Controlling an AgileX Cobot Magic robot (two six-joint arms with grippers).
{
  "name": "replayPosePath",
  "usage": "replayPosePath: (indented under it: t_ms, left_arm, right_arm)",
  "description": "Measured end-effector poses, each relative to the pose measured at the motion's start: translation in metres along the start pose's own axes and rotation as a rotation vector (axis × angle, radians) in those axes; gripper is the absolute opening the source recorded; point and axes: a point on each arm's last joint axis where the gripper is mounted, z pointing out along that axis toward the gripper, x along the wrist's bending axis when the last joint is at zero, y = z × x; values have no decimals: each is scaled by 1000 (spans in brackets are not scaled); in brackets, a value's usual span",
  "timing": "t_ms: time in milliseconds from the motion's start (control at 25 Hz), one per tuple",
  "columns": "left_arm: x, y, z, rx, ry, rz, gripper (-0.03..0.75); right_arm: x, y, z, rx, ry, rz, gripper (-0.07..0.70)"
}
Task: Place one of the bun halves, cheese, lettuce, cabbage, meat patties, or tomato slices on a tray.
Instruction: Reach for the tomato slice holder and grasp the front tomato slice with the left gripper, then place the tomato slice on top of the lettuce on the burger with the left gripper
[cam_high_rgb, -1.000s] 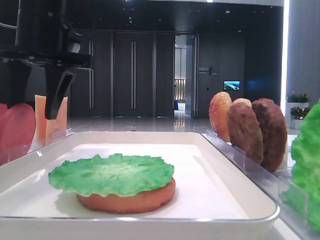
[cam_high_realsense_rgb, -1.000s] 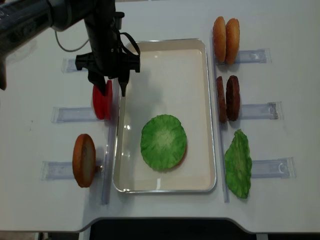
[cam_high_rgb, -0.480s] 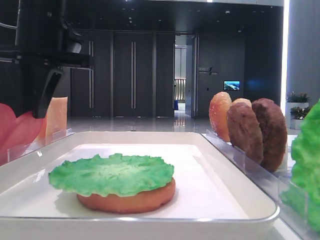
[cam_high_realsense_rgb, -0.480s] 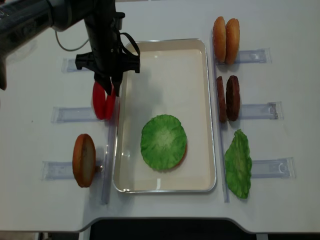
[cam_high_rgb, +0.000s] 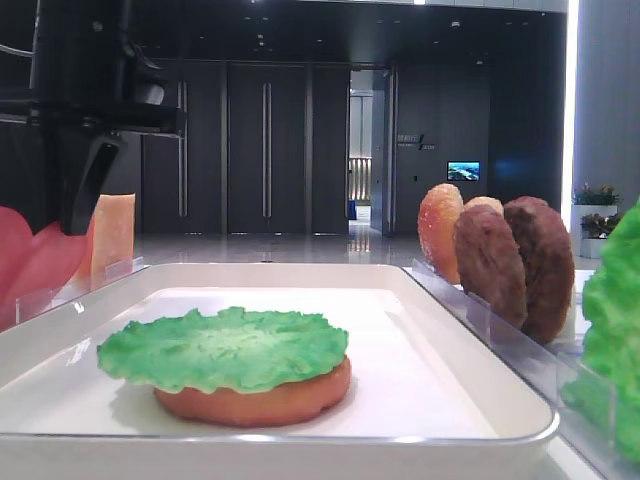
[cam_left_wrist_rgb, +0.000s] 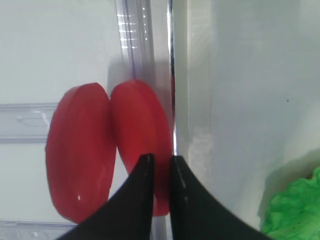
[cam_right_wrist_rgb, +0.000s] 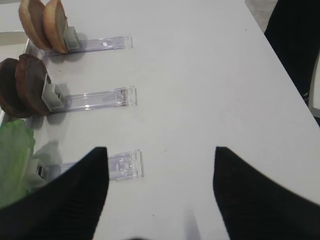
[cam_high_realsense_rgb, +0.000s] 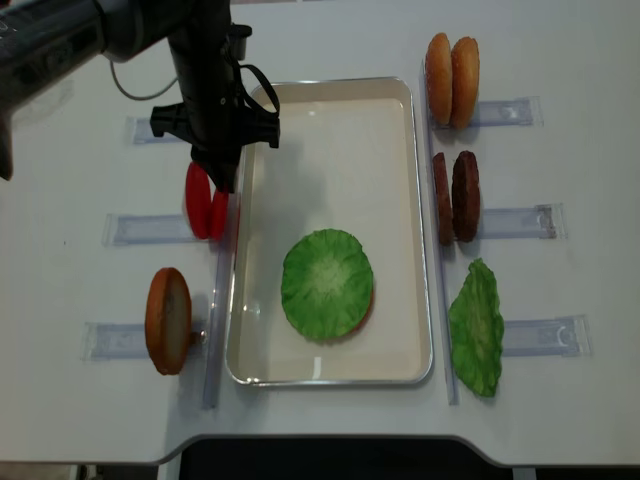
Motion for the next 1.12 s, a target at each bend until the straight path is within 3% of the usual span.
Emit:
replayPosePath:
  t_ms: [800, 1120]
  left_arm:
    - [-1, -17, -51, -56, -189, -34, 48]
    - [-8, -28, -71, -51, -334, -19, 48]
  right_arm:
    - [0, 0, 0, 0, 0, 0, 434]
    - [0, 0, 0, 0, 0, 0, 434]
